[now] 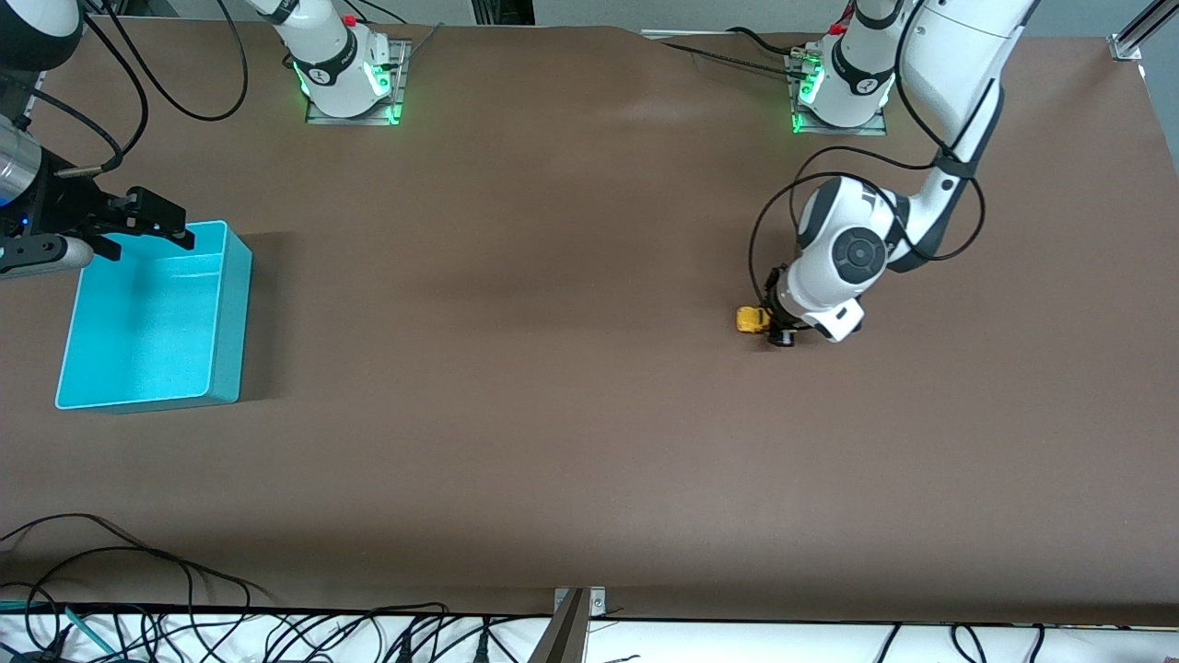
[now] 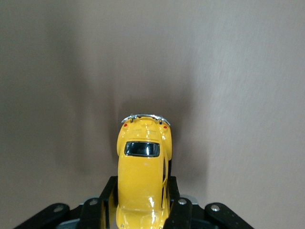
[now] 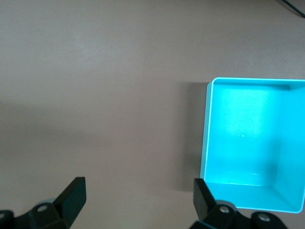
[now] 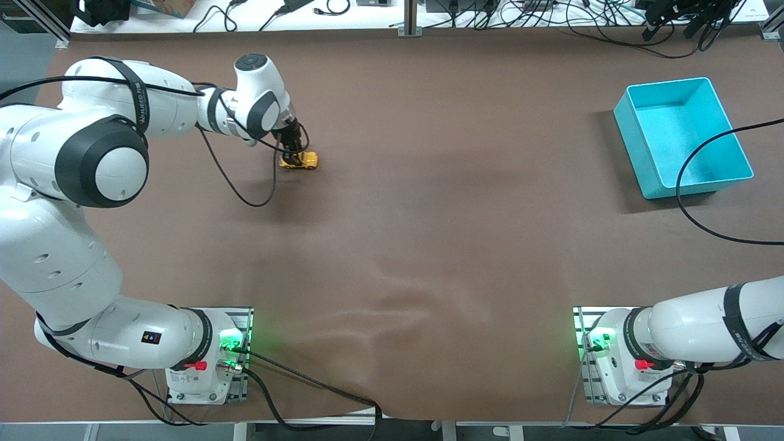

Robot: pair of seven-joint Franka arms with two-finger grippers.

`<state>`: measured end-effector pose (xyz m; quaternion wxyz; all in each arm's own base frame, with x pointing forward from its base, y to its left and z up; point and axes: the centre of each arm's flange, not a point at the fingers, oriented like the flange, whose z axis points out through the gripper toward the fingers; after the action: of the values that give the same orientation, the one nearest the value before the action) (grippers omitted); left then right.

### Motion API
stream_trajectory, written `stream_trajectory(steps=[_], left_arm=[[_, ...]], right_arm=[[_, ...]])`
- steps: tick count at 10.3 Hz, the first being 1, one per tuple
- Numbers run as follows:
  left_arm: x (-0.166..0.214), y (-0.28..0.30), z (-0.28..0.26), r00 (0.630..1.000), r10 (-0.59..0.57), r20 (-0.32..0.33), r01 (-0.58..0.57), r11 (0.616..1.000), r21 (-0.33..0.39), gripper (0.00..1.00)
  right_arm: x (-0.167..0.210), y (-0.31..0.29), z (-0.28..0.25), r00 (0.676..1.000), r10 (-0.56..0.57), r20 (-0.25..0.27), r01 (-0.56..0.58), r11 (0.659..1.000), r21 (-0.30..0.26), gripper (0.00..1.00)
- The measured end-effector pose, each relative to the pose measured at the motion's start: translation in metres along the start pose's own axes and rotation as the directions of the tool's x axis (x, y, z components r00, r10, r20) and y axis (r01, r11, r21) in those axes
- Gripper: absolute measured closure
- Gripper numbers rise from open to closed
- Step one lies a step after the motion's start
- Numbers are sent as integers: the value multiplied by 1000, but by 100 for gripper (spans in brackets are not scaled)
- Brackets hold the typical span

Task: Wind up and store yellow beetle car
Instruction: 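Pull the car backward on the table with the left gripper to wind it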

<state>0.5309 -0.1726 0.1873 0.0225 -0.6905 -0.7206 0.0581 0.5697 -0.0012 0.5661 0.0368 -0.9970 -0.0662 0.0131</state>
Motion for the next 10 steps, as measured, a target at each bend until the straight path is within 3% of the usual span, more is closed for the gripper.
stream_trajectory(steps=[3, 10], left_arm=[[41, 10, -2, 999, -19, -47, 20, 1000, 6, 56], [128, 24, -7, 998, 36, -42, -35, 999, 20, 56]], right_arm=[[1, 1, 2, 1000, -5, 3, 5, 1000, 0, 0], [1, 14, 5, 1000, -21, 10, 21, 1000, 1, 0]])
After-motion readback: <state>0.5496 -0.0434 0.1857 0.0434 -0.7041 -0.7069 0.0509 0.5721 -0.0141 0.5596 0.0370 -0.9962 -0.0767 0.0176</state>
